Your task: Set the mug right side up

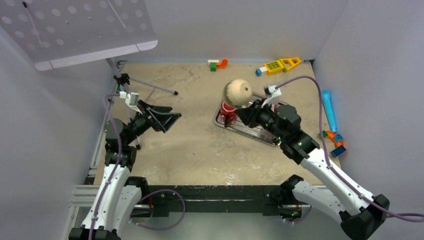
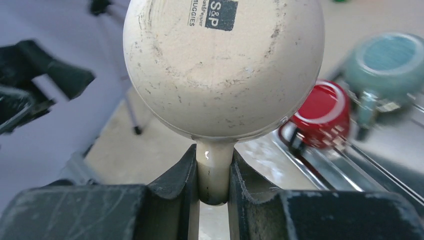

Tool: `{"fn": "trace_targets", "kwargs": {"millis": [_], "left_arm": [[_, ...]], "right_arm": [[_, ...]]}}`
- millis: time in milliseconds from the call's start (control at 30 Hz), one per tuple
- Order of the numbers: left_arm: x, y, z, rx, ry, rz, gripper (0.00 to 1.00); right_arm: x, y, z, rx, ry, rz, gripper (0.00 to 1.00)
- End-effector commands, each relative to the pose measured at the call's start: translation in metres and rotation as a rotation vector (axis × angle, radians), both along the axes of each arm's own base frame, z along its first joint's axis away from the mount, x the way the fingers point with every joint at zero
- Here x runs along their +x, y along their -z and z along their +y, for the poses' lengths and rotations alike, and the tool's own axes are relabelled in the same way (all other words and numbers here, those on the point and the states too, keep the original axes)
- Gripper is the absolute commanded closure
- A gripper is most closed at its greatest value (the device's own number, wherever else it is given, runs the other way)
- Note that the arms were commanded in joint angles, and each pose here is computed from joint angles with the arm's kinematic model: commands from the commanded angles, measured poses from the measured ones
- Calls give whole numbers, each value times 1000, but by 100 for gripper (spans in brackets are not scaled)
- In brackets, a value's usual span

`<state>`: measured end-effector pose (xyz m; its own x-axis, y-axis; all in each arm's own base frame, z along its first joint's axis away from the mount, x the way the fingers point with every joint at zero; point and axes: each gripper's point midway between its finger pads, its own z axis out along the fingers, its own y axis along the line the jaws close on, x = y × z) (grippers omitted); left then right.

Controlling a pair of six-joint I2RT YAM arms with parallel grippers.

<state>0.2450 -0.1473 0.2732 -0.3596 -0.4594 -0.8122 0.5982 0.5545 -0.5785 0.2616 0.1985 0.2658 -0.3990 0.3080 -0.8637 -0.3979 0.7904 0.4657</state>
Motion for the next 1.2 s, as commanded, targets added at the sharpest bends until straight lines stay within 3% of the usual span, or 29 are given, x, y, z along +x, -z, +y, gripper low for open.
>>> {"fn": "trace_targets", "kwargs": {"millis": [0, 133, 300, 500, 567, 600, 867, 1167], "left_arm": [[-50, -112, -23, -131, 245, -229, 6], [-62, -136, -27, -188, 304, -216, 0], [-60, -155, -27, -245, 294, -190, 0], [-58, -180, -26, -279, 284, -226, 9], [-60, -190, -25, -298, 284, -236, 25], [-64, -195, -25, -301, 294, -252, 28], [-91, -200, -29, -301, 392, -302, 28], [-87, -188, -30, -284, 388, -291, 25]], "right_arm": [[-52, -170, 58, 235, -470, -495, 100], [-85, -204, 78, 317, -690, -589, 100], [-104, -229, 98, 374, -804, -647, 100], [-110, -236, 127, 407, -893, -663, 100], [-111, -236, 134, 408, -911, -656, 100], [-110, -235, 136, 408, -916, -651, 100], [-109, -230, 137, 407, -917, -645, 100], [-105, -244, 117, 317, -823, -708, 100]]}}
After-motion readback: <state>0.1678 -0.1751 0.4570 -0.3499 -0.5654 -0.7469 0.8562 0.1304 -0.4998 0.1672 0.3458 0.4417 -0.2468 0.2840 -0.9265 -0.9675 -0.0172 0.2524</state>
